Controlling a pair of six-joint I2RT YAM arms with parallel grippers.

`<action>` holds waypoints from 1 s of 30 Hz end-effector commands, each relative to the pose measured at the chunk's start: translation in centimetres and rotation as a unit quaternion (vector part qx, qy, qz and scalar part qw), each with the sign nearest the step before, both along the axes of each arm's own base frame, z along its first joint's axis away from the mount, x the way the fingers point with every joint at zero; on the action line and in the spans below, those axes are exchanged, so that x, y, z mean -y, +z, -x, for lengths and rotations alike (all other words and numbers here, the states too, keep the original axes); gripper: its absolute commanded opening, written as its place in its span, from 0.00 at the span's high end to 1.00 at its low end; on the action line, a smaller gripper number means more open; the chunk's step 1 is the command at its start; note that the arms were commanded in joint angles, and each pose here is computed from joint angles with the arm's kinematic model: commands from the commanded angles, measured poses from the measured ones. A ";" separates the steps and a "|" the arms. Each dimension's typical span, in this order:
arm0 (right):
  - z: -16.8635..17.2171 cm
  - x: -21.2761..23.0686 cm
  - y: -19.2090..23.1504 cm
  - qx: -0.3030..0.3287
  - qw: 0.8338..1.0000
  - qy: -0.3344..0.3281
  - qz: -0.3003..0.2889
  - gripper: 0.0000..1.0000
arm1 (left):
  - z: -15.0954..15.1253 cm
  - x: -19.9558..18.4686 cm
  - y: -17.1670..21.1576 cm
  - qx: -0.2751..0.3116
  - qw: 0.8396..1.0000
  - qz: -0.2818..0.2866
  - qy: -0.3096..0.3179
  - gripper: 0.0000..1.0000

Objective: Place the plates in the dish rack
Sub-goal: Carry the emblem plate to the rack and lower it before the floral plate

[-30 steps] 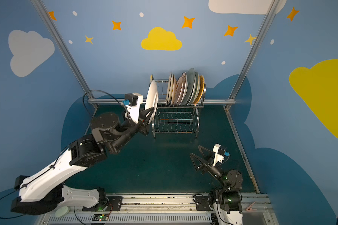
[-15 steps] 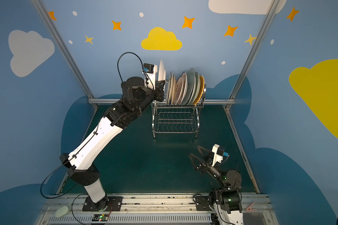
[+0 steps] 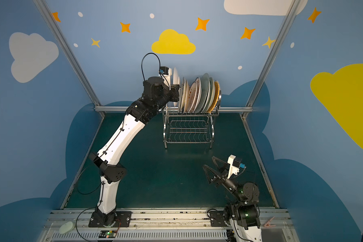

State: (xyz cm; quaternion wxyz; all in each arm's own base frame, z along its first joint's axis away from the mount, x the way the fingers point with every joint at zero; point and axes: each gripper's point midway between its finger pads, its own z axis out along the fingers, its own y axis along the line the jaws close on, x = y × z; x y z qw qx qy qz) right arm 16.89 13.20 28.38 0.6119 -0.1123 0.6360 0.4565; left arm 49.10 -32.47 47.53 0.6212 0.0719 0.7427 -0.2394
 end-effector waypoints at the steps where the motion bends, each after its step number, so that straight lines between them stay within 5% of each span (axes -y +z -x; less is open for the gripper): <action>1: -0.1 -0.1 0.1 0.007 1.000 -0.001 0.005 0.10 | -0.1 -0.7 2.7 0.029 0.999 0.033 0.003 0.96; 30: -0.3 -0.3 -0.3 -0.004 1.000 0.002 0.009 0.10 | -3.5 -0.4 -4.4 -0.029 0.998 -0.024 0.044 0.91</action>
